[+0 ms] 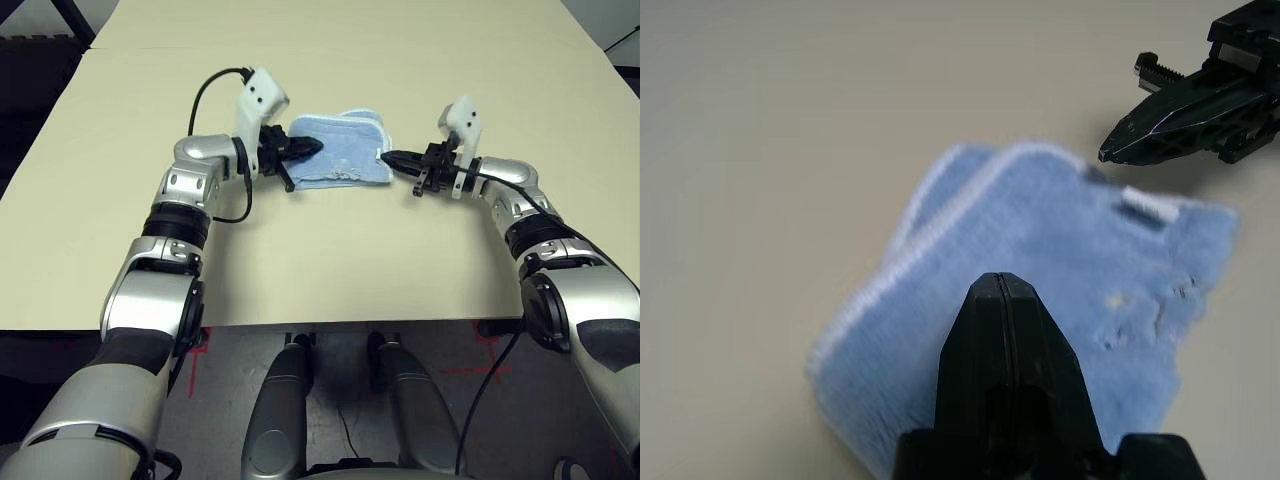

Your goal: Fold the towel and set it aside.

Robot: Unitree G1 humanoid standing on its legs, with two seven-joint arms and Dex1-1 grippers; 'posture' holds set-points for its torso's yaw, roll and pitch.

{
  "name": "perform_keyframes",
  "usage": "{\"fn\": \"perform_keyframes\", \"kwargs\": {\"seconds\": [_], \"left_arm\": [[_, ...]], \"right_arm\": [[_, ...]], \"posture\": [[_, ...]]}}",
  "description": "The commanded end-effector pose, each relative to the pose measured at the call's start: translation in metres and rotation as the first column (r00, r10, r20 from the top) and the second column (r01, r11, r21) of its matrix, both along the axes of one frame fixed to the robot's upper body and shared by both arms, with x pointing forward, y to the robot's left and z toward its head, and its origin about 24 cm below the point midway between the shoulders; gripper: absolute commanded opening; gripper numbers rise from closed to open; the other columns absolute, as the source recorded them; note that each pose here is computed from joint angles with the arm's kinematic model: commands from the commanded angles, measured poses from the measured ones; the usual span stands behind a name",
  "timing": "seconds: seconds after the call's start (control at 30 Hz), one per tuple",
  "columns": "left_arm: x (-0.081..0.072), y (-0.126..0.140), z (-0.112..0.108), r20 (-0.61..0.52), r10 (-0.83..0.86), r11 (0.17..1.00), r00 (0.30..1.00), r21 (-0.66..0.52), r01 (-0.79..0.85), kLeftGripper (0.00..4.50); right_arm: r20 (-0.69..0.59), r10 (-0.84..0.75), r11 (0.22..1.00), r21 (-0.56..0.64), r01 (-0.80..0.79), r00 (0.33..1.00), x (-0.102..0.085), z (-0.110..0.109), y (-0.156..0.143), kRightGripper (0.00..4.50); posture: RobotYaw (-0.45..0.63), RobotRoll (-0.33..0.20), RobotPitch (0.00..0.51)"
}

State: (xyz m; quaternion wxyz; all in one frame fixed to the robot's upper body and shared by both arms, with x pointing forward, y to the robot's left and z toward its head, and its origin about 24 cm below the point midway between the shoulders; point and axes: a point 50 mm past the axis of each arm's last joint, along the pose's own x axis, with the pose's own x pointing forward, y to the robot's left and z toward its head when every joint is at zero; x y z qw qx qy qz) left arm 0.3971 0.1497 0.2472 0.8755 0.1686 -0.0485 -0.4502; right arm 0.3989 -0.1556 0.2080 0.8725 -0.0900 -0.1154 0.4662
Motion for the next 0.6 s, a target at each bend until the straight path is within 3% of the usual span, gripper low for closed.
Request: {"fn": "perform_keyframes", "kwargs": {"seconds": [0.03,0.3,0.6], "left_arm": [[0.007,-0.007,-0.006,-0.017,0.049,0.998,0.999,-0.033,-0.049,0.03],[0.015,-0.015,-0.025,-0.074,0.128,0.992,0.989,0.002,-0.128,0.03],[0.019,-0.006,-0.028,-0.062,0.2,0.98,0.978,0.001,-0.201,0.03]], "right_arm": [[0.005,-0.069,0.997,0.016,0.069,0.998,0.004,0.005,0.003,0.0],[-0.022,-0.219,0.975,-0.03,0.218,0.975,0.015,0.006,0.022,0.0],[-0.043,-0.245,0.969,-0.03,0.244,0.969,0.017,0.0,0.03,0.0]], "posture": [[0.08,0.0,0.248],[0.07,0.0,0.254],[0.07,0.0,0.286]]}}
